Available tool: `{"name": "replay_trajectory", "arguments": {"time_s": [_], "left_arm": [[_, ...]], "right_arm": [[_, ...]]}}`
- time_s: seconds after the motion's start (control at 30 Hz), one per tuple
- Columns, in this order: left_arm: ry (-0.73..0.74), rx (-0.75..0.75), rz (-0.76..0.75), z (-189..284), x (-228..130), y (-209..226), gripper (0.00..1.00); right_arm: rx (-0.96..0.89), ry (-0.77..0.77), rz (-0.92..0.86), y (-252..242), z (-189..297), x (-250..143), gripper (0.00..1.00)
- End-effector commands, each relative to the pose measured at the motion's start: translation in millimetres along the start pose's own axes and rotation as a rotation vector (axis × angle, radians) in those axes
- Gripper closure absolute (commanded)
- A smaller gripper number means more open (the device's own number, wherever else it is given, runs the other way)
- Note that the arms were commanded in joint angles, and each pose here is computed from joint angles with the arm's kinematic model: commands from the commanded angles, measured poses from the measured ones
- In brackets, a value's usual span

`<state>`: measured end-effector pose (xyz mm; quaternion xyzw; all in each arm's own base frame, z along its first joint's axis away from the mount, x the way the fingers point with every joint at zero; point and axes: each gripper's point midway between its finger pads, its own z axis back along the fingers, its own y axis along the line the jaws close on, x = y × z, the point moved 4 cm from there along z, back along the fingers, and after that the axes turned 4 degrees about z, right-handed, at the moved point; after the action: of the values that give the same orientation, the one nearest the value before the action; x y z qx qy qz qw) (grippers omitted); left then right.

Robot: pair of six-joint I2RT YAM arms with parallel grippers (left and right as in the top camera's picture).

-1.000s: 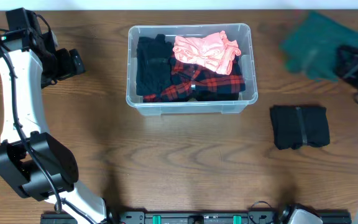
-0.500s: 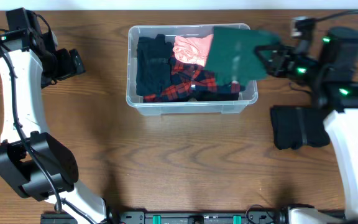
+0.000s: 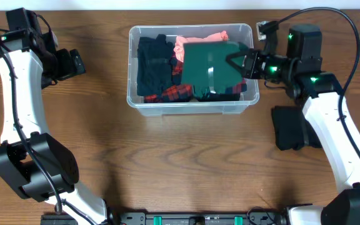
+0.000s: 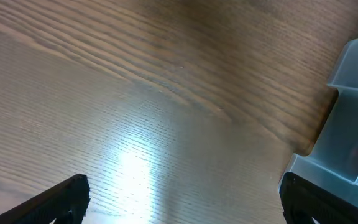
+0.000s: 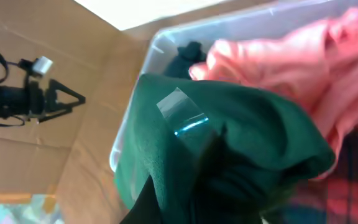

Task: Pack container
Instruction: 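Carry the green garment with the right gripper into the bin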

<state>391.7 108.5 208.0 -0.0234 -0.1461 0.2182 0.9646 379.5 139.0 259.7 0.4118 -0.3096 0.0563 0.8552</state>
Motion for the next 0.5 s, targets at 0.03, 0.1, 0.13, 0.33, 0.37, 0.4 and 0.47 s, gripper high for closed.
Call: {"name": "replay_trajectory", "arguments": {"time_s": [0.03, 0.1, 0.13, 0.33, 0.37, 0.4, 0.47], "left_arm": [[0.005, 0.002, 0.0, -1.1, -1.3, 1.1, 0.02], [0.005, 0.002, 0.0, -1.1, -1.3, 1.1, 0.02], [0.005, 0.002, 0.0, -1.1, -1.3, 1.1, 0.02], [0.005, 0.002, 0.0, -1.1, -1.3, 1.1, 0.02], [0.005, 0.002, 0.0, -1.1, -1.3, 1.1, 0.02], [0.005, 0.002, 0.0, -1.1, -1.3, 1.1, 0.02], [0.005, 0.002, 0.0, -1.1, -1.3, 1.1, 0.02]], "right_arm": [[-0.087, 0.034, 0.004, -11.0, -0.7, -9.5, 0.99], [-0.144, 0.057, 0.008, -22.6, -2.3, -16.0, 0.99], [-0.169, 0.063, 0.01, -27.5, -3.0, -17.5, 0.97], [-0.289, 0.04, 0.029, -45.4, -2.0, -14.1, 0.44], [-0.289, 0.025, 0.043, -45.1, -1.2, -10.0, 0.36], [-0.288, 0.018, 0.054, -44.5, -0.6, -7.6, 0.33], [-0.29, -0.003, 0.087, -42.9, 3.3, 1.0, 0.3]]}}
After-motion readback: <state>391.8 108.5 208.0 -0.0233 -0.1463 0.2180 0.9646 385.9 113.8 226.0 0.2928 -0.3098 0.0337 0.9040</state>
